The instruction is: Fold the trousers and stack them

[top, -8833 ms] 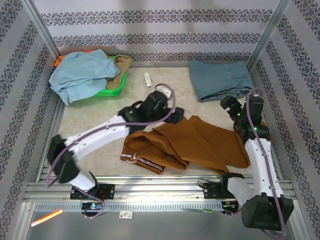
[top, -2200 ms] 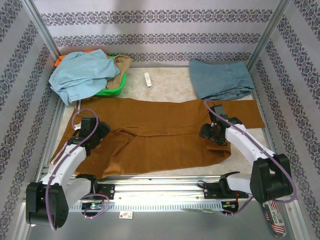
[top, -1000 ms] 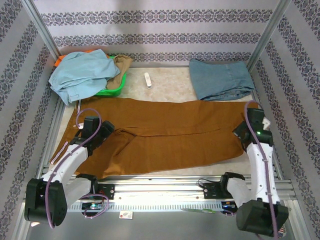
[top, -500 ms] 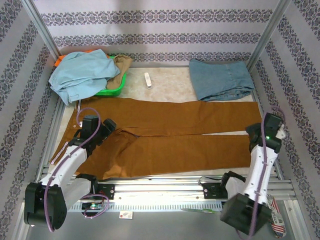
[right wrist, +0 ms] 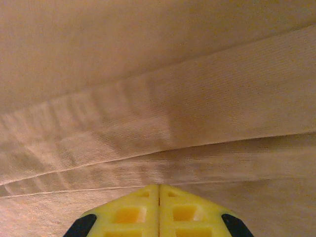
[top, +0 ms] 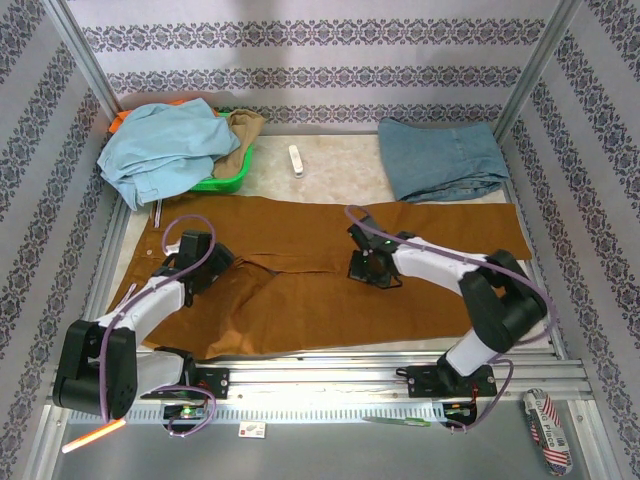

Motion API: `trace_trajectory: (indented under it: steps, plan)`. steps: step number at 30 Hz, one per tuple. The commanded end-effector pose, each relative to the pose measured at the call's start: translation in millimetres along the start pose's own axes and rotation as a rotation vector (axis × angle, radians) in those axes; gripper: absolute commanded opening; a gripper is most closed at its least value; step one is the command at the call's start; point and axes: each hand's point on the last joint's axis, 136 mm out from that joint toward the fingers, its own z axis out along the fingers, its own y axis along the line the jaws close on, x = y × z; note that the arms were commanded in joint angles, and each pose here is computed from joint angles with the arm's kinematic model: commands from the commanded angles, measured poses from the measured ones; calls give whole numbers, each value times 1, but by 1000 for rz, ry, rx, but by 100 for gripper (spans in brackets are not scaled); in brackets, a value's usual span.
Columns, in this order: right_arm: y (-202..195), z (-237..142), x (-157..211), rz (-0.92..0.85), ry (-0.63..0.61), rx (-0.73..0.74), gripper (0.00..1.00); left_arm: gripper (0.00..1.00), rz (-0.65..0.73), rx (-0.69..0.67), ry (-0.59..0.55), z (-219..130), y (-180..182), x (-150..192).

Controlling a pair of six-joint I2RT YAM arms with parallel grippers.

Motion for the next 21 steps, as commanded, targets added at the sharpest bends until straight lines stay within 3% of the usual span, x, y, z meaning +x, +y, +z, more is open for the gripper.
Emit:
trace_trajectory:
  steps: [1,4,12,17,21]
  plan:
    - [8,6,4,14,35,-31,7,81,-100,-113,-93,0,40,-10]
    - [-16,10,10,65,77,-17,10,80,-159,-168,-74,1,64,-2]
    - [-73,-7,6,298,122,-153,15,77,-273,-261,-74,-7,105,18]
    - [-79,-21,-7,275,113,-199,25,74,-280,-227,-62,-17,95,16]
    - [-66,-46,-31,183,56,-217,29,76,-252,-144,-38,-38,68,8]
